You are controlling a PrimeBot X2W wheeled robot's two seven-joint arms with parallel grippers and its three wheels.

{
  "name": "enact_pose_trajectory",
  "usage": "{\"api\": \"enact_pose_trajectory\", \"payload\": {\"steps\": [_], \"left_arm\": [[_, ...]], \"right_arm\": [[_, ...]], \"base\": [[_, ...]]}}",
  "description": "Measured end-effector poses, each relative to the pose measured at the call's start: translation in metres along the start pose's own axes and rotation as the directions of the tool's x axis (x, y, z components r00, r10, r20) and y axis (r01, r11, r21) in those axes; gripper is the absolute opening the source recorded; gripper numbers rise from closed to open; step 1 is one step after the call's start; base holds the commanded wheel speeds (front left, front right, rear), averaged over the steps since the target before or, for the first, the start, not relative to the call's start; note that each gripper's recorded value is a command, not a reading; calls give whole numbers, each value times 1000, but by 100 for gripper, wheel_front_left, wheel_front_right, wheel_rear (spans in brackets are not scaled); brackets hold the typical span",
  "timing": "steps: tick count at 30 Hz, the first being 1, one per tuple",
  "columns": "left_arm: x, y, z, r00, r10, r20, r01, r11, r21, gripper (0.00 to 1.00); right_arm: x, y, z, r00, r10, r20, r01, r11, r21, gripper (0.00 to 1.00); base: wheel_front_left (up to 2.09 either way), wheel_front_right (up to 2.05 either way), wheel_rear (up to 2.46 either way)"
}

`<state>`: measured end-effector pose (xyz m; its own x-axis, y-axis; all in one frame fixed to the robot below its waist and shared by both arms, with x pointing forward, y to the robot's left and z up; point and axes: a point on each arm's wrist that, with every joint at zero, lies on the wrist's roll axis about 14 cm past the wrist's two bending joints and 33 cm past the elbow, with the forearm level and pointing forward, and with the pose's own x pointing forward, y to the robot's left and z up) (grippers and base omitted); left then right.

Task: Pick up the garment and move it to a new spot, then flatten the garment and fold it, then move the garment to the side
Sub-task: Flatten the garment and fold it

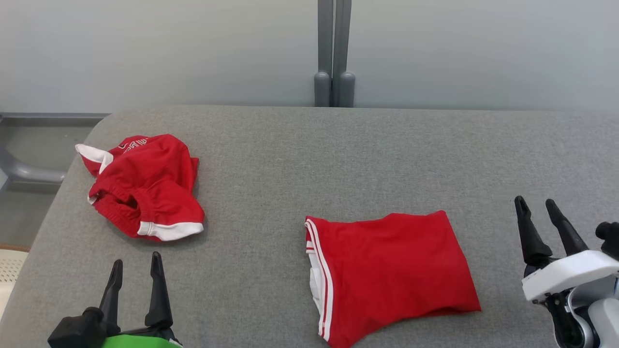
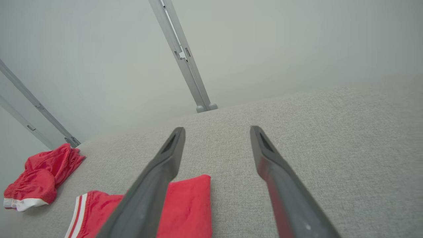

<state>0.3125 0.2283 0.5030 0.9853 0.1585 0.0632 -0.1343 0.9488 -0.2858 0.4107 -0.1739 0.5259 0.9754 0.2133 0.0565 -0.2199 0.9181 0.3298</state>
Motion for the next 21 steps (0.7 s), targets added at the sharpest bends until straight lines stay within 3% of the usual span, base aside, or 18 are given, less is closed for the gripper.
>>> {"api": "enact_pose_trajectory", "payload": {"steps": [6, 13, 21], "left_arm": [[2, -5, 9, 999, -20, 32, 20, 1000, -6, 100], [6, -14, 9, 998, -56, 38, 55, 998, 20, 100], [12, -27, 7, 994, -108, 35, 106, 993, 42, 100]], "right_arm": [[-19, -1, 7, 996, -25, 91, 28, 999, -36, 100], [-31, 7, 13, 993, 6, 115, 8, 992, -122, 100], [-35, 10, 12, 993, 6, 118, 9, 992, -124, 100]], "base": [[0, 0, 0], [0, 0, 0], [0, 0, 0]]}}
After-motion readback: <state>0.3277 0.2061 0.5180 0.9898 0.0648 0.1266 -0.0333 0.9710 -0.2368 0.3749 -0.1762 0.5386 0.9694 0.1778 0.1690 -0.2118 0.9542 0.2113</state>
